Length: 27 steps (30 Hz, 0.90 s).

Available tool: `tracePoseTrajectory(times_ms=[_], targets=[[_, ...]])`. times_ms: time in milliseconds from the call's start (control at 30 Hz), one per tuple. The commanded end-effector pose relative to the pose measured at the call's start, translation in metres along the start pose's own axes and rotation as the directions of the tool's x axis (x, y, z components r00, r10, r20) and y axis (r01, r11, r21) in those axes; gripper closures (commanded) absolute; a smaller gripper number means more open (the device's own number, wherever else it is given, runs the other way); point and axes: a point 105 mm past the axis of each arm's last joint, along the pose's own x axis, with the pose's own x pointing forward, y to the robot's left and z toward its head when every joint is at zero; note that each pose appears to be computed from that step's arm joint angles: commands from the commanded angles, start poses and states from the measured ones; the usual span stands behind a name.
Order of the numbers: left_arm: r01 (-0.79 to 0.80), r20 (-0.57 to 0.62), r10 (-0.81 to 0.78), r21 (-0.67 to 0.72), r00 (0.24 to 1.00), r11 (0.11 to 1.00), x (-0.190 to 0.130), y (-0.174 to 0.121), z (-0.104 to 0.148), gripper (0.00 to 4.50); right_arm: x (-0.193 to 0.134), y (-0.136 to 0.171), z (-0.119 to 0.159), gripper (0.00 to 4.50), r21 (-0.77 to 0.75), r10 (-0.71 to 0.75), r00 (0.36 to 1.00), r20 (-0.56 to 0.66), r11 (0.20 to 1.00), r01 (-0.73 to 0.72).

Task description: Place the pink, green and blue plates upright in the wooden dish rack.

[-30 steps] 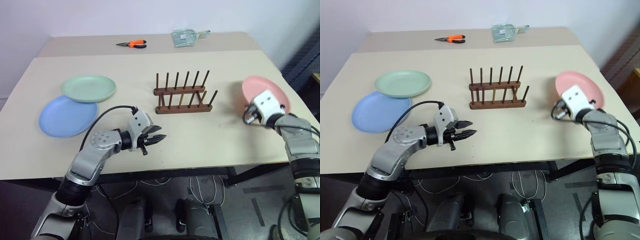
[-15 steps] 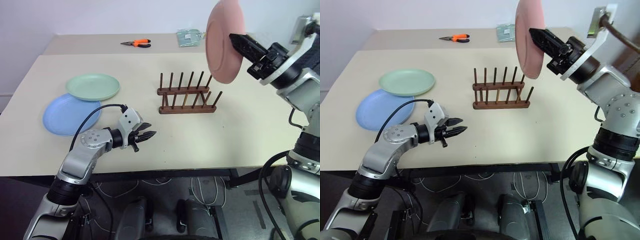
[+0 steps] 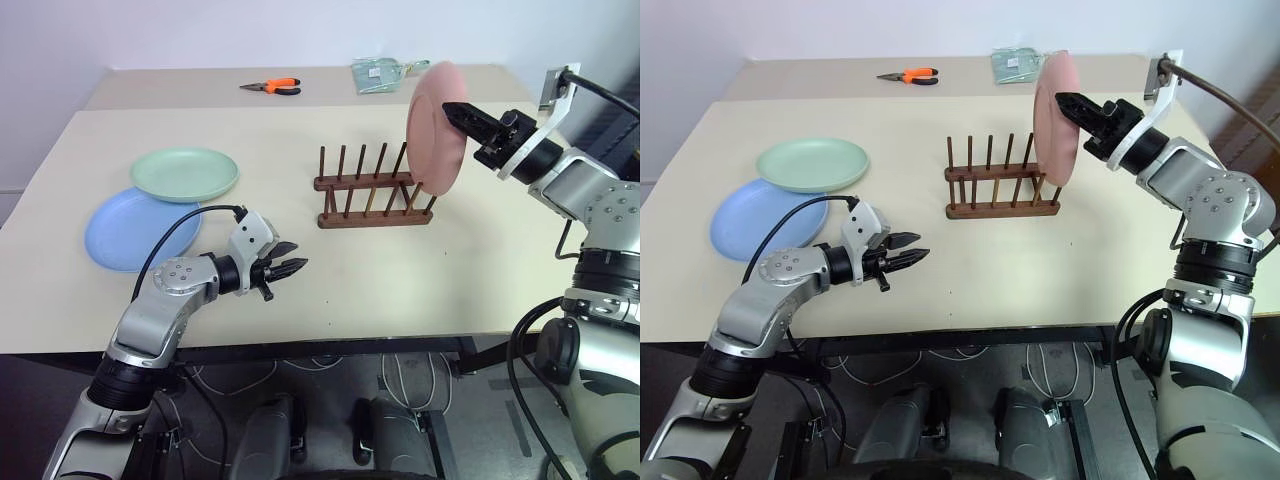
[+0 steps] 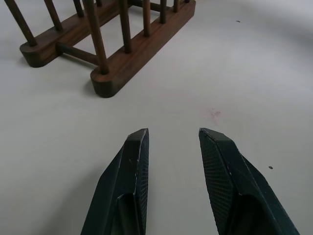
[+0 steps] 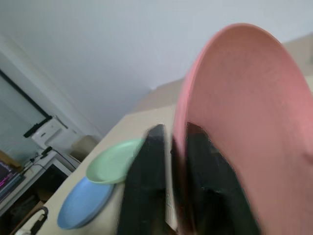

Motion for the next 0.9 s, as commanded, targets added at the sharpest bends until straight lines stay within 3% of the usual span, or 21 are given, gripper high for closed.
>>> tracePoseTrajectory(times_ms=[33, 67, 167, 233, 333, 367, 433, 533, 633, 733, 900], targets=[[-0.010, 0.065, 0.010, -0.001, 0.998, 1.000, -0.005, 0.001, 0.014, 2.34, 0.007, 0.010, 0.021, 1.96, -0.114, 0.009, 0.998, 0.066, 0.993, -0.002], [-0.022, 0.082, 0.024, -0.019, 0.996, 1.000, -0.006, 0.003, 0.015, 2.07, 0.008, 0.005, 0.025, 1.53, -0.191, -0.034, 0.996, 0.085, 0.980, 0.050], [-0.110, 0.145, 0.118, -0.060, 0.982, 0.992, -0.011, 0.018, 0.025, 0.57, 0.009, 0.001, 0.036, 1.47, -0.439, -0.098, 0.986, 0.137, 0.886, 0.149], [-0.231, 0.222, 0.252, -0.119, 0.942, 0.966, -0.021, 0.040, 0.040, 0.05, 0.005, 0.007, 0.051, 1.47, -0.559, -0.099, 0.975, 0.201, 0.806, 0.197], [-0.424, 0.302, 0.482, -0.239, 0.823, 0.874, -0.042, 0.077, 0.059, 0.05, -0.002, 0.015, 0.071, 1.47, -0.679, -0.089, 0.956, 0.281, 0.685, 0.263], [-0.520, 0.306, 0.596, -0.298, 0.742, 0.801, -0.056, 0.097, 0.066, 0.05, -0.004, 0.023, 0.074, 1.47, -0.726, -0.052, 0.960, 0.276, 0.643, 0.244], [-0.682, 0.276, 0.772, -0.362, 0.572, 0.635, -0.085, 0.128, 0.074, 0.00, -0.006, 0.043, 0.071, 0.94, -0.780, 0.035, 0.974, 0.224, 0.606, 0.157], [-0.796, 0.130, 0.911, -0.448, 0.392, 0.406, -0.114, 0.154, 0.069, 0.00, -0.004, 0.079, 0.043, 0.08, -0.814, 0.185, 0.981, 0.051, 0.577, -0.066], [-0.852, -0.017, 0.961, -0.467, 0.276, 0.237, -0.133, 0.166, 0.055, 0.00, -0.006, 0.103, -0.008, 0.08, -0.761, 0.276, 0.939, -0.205, 0.558, -0.330], [-0.846, -0.182, 0.960, -0.526, 0.214, 0.089, -0.142, 0.172, 0.037, 0.00, -0.011, 0.116, -0.051, 0.08, -0.690, 0.320, 0.876, -0.361, 0.541, -0.481], [-0.811, -0.349, 0.890, -0.583, 0.293, 0.038, -0.126, 0.175, 0.013, 0.00, -0.011, 0.120, -0.078, 0.08, -0.632, 0.343, 0.848, -0.403, 0.566, -0.529]])
